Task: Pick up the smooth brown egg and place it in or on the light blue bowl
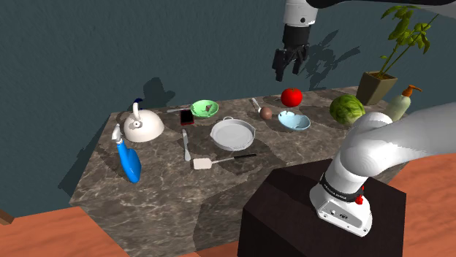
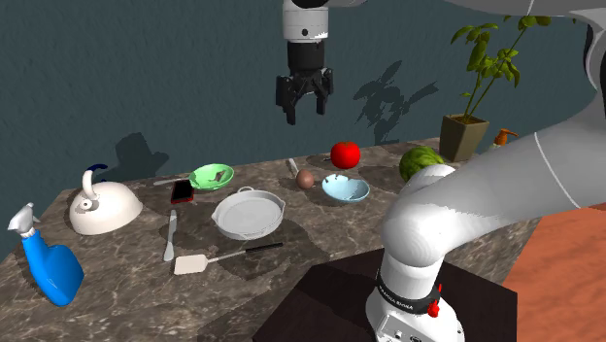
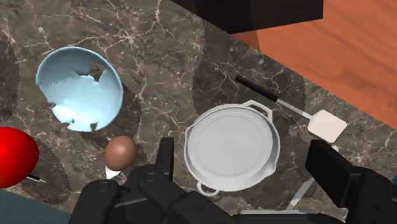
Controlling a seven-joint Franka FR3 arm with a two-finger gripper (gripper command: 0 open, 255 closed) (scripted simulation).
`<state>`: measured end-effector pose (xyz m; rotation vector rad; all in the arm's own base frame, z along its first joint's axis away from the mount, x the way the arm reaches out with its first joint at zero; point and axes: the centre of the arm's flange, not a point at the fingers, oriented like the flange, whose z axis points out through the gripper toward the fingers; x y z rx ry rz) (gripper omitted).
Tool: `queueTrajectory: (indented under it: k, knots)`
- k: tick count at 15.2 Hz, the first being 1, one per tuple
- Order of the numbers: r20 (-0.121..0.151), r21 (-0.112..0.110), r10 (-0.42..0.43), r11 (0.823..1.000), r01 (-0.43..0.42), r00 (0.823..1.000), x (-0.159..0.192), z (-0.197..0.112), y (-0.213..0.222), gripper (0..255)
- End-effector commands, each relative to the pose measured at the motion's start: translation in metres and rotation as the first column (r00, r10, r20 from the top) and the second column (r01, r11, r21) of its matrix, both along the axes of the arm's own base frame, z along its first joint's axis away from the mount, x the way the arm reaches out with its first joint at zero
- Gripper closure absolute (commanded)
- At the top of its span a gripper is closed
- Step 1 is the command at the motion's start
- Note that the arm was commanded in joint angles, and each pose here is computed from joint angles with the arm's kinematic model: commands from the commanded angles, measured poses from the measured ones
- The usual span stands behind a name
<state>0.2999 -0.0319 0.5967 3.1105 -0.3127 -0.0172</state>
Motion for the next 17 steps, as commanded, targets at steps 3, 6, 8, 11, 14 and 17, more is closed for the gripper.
queueTrajectory:
  k: [3,6,8,11,14,17]
  knots:
    - [0.002,0.000,-0.024,1.000,0.024,1.000,0.013,-0.019,-0.013,0]
    - [0.006,0.000,-0.060,0.998,0.060,0.998,0.032,-0.048,-0.032,0]
    - [0.008,0.000,-0.084,0.996,0.084,0.996,0.044,-0.067,-0.045,0]
    - [0.012,0.000,-0.120,0.993,0.120,0.993,0.062,-0.095,-0.066,0]
    - [0.015,0.001,-0.156,0.988,0.156,0.988,0.079,-0.124,-0.087,0]
    - [0.018,0.001,-0.192,0.981,0.192,0.981,0.095,-0.152,-0.109,0]
